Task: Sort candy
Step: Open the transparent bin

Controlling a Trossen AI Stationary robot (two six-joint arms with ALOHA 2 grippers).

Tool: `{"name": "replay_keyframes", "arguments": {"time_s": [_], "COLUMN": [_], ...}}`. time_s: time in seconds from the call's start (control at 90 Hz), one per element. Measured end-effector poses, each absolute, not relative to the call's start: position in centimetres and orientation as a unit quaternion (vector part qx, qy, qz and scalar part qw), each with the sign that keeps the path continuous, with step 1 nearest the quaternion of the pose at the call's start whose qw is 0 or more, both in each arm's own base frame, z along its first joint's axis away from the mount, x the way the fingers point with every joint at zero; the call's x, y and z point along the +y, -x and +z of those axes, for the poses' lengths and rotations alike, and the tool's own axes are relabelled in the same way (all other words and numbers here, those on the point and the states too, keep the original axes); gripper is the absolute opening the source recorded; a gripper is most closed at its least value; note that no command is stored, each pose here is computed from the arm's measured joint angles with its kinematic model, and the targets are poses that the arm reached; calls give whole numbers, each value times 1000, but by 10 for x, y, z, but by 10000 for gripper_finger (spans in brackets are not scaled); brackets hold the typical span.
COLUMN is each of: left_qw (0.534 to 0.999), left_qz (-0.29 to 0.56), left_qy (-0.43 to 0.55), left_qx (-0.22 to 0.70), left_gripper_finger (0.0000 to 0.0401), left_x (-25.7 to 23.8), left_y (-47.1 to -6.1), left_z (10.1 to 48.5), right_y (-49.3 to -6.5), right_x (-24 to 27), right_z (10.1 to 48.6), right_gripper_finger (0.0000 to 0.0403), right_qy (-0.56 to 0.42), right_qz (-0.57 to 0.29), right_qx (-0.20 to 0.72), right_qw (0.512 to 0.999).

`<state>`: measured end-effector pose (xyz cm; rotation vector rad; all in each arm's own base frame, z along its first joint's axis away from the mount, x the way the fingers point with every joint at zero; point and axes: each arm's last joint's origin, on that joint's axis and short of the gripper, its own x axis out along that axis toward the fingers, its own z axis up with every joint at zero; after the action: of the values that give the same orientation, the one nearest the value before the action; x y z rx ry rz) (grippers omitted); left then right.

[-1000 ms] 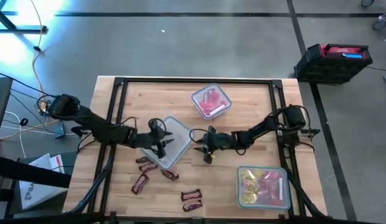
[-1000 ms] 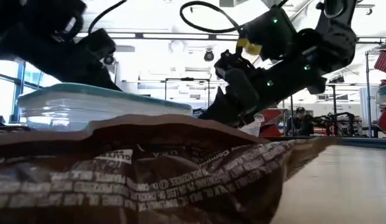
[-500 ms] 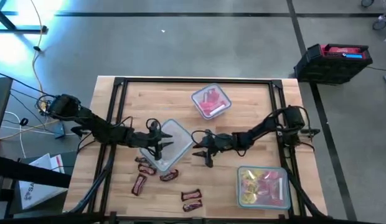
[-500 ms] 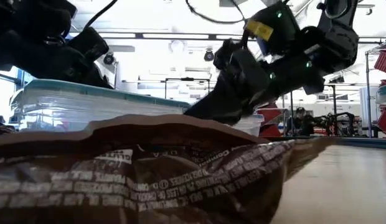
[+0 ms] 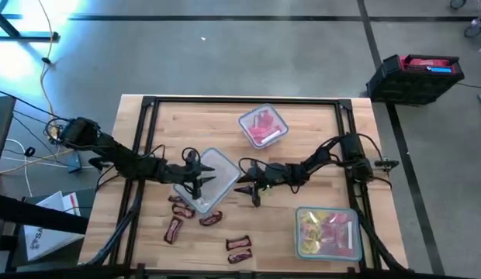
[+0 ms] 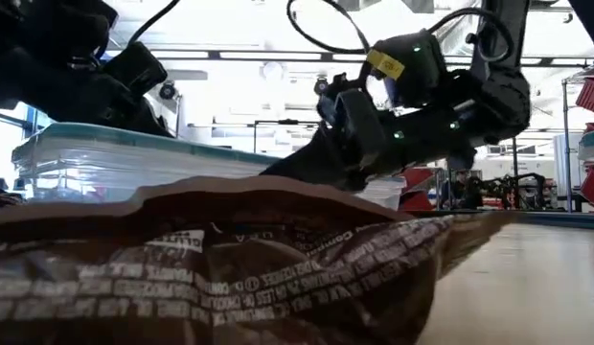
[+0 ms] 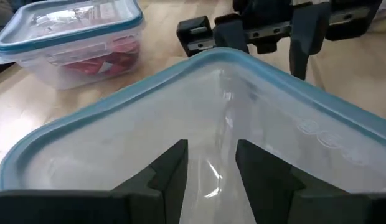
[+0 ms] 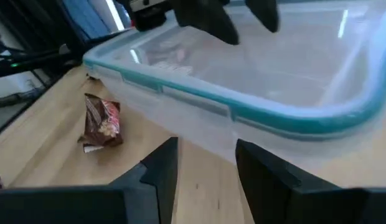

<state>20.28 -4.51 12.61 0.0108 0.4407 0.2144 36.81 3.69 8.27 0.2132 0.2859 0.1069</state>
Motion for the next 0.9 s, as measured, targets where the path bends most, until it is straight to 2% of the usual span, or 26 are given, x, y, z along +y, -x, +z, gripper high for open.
{"name": "replay_keyframes", "arguments": {"time_s": [0.278,0.9], "left_qw": [967,961], "left_qz": [118,150], "left_qy": [-5,4], "left_qx": [226,232], "left_gripper_finger": [126,126], "left_x": [-44,-42], "left_y": [-202,-200], "left_z": [125,122], "right_y": [-383,-383], "right_x": [36,48], "right_z": [90,97], "right_gripper_finger": [133,133], "right_qy": [-111,-185], "right_qz": [104,209], "right_qx": [133,143], "right_qw": [979,950]}}
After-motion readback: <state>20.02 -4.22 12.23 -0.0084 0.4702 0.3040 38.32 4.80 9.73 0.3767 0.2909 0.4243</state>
